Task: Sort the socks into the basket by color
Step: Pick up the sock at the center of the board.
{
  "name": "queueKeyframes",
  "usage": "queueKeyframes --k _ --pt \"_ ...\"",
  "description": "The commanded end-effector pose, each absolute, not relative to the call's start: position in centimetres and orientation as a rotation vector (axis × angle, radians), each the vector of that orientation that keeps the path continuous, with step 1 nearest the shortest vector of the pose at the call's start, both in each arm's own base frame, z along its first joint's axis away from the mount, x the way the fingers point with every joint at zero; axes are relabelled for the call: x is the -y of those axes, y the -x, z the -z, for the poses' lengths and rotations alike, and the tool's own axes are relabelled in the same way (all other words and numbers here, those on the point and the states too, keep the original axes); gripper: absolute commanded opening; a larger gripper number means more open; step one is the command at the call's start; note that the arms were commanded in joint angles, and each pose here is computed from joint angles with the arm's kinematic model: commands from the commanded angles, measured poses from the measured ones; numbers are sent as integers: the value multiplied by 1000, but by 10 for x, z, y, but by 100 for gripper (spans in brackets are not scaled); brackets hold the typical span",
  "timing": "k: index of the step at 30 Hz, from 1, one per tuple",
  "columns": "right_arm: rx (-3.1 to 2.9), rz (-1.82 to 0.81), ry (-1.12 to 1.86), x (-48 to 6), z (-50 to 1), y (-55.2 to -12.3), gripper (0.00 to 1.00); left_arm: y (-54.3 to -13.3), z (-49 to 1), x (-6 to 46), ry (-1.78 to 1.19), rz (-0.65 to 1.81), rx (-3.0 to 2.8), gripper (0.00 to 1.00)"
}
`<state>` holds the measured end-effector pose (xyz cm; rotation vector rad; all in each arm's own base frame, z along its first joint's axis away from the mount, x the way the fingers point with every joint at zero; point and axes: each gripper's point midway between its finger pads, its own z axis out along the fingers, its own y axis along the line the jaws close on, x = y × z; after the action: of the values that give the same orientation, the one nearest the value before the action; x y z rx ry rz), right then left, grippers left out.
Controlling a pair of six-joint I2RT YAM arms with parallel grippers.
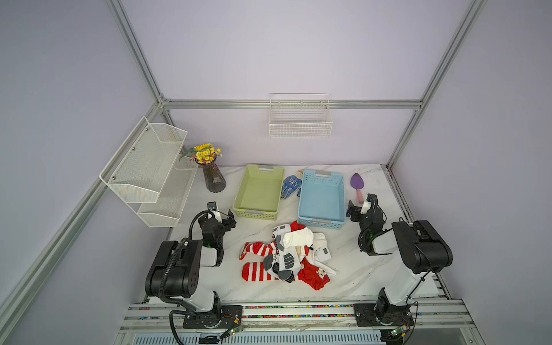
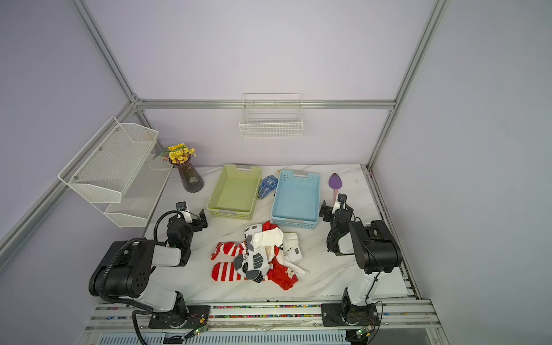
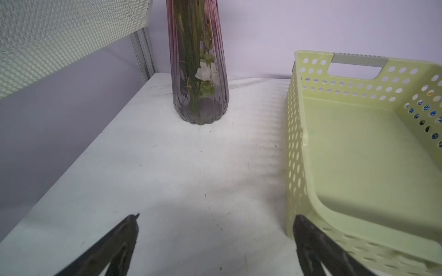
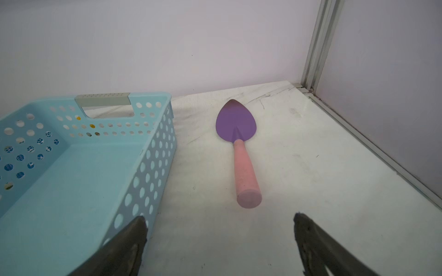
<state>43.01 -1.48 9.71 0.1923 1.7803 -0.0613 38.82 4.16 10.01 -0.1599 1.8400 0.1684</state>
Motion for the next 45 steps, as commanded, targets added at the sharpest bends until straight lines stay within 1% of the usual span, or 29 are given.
queueKeyframes --k 1,39,43,45 --pt "-1773 67 -181 15 -98 -433 97 -398 -114 -41 136 -182 -1796 100" --pt "-1767 59 -178 14 -99 -432 97 -399 -113 -39 122 -175 -1810 100" --pt "-1766 81 -240 22 -124 -432 97 -397 -125 -33 88 -158 -1788 100" --pt "-1794 103 -263 27 -138 -434 97 -393 -134 -38 117 -177 -1781 100"
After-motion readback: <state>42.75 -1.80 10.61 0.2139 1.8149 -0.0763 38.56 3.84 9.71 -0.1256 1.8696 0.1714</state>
